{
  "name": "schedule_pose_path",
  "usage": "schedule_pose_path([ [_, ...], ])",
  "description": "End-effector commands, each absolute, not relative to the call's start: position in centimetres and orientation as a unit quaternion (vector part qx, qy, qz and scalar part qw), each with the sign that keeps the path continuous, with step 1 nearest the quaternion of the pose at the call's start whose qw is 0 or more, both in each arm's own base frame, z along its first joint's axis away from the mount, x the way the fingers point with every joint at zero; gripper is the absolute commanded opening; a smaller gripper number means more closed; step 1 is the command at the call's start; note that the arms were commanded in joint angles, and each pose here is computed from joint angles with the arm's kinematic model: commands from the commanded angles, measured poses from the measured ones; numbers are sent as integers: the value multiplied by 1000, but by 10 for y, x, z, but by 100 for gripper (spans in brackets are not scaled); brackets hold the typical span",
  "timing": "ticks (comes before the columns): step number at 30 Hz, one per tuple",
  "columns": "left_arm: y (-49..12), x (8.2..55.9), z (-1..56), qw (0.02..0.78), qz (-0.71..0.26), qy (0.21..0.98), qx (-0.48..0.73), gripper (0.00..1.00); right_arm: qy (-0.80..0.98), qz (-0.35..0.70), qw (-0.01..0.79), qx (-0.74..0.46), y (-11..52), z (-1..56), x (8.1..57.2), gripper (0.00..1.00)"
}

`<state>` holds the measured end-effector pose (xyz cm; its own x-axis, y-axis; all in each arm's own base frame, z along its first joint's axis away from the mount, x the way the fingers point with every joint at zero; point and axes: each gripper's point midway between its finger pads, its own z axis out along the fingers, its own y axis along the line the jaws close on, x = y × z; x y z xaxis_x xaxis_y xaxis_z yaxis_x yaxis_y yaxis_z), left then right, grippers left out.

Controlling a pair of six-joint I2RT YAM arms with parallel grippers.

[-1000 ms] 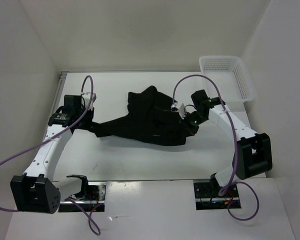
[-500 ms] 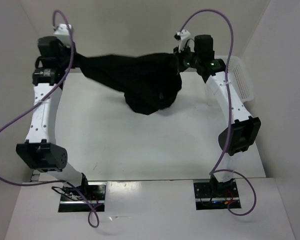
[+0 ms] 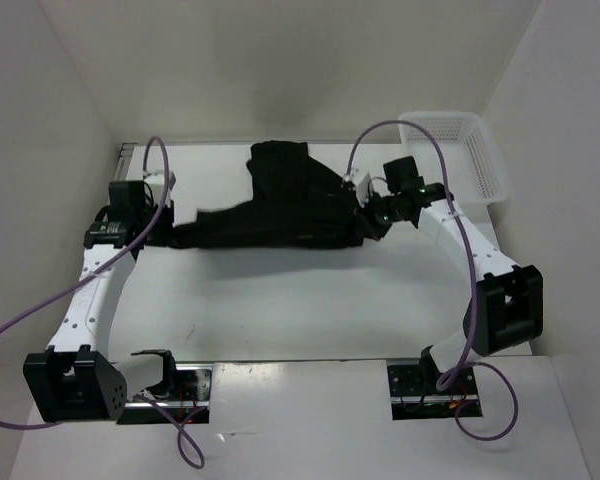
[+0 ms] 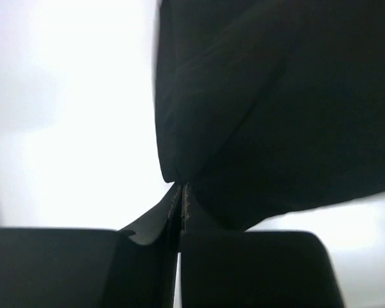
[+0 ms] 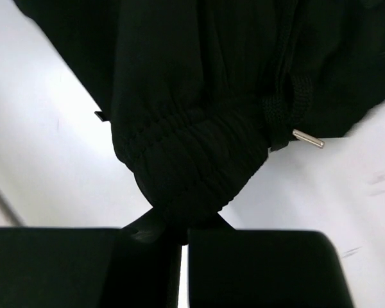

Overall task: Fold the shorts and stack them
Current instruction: Flatten the shorts out

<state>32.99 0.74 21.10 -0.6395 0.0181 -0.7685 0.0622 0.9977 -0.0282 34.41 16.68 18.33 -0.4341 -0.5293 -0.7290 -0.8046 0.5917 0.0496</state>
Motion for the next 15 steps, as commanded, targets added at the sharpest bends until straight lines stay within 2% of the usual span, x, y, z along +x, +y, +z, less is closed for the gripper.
schedule_pose_path([
  [1,-5,284,184,377,-41,925,34,0,813,176,287,-476,147,151,293,0],
  [4,-7,255,148,320,-47,946,30,0,818,150,235,-504,131,116,266,0],
  [7,-19,225,125,262,-72,962,39,11,809,128,188,-542,121,95,240,0],
  [11,-30,209,119,236,-95,966,50,14,804,124,160,-558,116,86,221,3],
  [12,-32,207,118,231,-99,967,51,22,806,126,154,-558,115,85,218,4],
  [15,-41,193,118,201,-127,970,53,48,797,105,135,-580,103,81,214,25],
])
